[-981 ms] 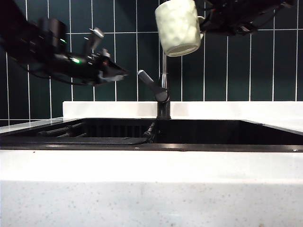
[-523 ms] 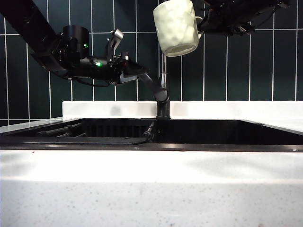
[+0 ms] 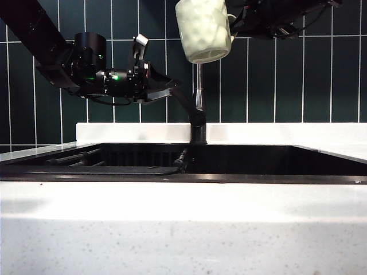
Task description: Pick up the mug next to the sink, go to the faucet to get some water, pour the water into the sink, and finally put the mug back to its place.
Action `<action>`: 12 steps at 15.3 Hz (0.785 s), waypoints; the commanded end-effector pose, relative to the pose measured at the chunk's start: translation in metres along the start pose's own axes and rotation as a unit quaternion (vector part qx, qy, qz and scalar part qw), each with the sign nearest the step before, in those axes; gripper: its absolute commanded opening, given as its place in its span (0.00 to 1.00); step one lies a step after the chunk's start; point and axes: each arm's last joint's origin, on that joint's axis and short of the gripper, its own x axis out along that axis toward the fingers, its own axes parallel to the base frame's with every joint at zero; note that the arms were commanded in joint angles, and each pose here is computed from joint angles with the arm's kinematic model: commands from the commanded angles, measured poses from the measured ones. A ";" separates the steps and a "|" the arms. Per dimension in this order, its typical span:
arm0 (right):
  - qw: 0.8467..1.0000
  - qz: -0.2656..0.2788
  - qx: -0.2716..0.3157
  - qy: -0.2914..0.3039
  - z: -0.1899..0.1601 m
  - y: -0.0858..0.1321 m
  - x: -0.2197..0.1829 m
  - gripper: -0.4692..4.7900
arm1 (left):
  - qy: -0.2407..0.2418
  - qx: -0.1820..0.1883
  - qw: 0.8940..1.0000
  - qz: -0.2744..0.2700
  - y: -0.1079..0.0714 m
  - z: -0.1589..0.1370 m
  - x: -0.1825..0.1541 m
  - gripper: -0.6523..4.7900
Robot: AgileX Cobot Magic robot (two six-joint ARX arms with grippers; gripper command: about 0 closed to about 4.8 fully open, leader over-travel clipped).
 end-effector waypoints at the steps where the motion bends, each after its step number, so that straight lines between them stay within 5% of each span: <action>1: 0.999 0.012 -0.005 -0.039 0.018 0.005 -0.002 0.09 | 0.000 0.007 0.999 -0.041 -0.007 0.005 0.005 0.50; 12: 0.999 0.010 -0.015 -0.029 0.016 0.005 -0.002 0.09 | 0.027 0.040 0.997 0.055 0.000 -0.006 0.004 0.51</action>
